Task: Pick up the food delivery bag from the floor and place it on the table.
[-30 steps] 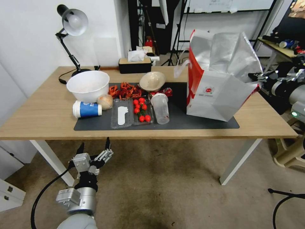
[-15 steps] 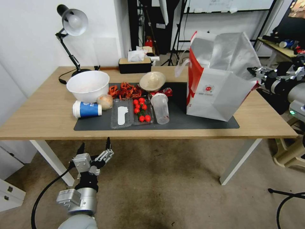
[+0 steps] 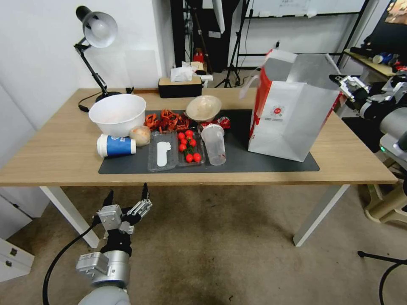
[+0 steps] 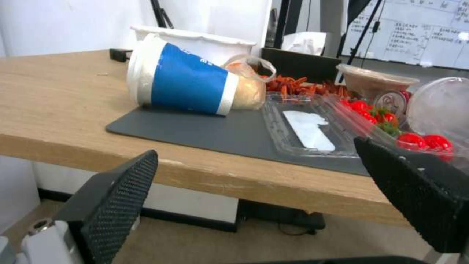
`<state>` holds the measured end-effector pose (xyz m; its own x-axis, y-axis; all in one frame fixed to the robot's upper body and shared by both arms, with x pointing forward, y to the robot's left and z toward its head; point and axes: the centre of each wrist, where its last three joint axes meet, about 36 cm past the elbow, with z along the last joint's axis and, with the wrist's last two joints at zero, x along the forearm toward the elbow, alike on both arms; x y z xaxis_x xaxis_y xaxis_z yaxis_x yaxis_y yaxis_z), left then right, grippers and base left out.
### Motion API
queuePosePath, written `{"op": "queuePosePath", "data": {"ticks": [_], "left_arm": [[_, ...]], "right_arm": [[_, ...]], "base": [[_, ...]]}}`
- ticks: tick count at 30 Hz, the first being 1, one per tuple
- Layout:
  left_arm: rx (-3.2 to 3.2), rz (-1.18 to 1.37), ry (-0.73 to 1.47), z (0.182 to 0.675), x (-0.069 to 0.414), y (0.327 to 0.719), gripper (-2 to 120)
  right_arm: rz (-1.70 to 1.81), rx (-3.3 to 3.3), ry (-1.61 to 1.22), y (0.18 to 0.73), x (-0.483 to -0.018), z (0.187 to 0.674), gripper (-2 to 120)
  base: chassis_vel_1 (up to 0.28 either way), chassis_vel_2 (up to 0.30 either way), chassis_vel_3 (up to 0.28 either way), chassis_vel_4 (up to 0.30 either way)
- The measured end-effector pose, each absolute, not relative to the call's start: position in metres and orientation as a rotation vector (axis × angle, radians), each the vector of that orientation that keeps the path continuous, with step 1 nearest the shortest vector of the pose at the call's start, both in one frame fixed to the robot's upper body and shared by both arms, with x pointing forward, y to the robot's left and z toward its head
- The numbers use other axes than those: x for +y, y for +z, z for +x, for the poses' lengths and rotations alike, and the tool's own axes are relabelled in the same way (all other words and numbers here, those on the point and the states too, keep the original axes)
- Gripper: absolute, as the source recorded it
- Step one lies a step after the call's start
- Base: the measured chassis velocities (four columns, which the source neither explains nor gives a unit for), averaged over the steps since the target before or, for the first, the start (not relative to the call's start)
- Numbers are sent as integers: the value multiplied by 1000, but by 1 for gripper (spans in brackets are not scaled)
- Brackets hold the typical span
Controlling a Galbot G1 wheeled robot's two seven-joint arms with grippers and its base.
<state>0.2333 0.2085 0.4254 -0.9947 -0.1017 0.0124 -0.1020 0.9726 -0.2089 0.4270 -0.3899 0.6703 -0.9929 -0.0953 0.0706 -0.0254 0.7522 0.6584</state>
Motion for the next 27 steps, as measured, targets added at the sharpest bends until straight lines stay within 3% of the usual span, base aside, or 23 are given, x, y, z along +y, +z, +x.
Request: {"op": "queuePosePath", "data": {"ticks": [8, 15, 27], "left_arm": [[-3121, 160, 330, 234, 210, 426, 100], [-3127, 158, 331, 235, 211, 428, 100], [-3140, 154, 333, 235, 212, 431, 100]], "right_arm": [[98, -2921, -981, 669, -388, 422, 100], [130, -3196, -632, 668, -374, 403, 100], [223, -3426, -300, 658, -368, 374, 100]], "base": [[0, 0, 0, 0], [0, 0, 0, 0], [0, 0, 0, 0]]}}
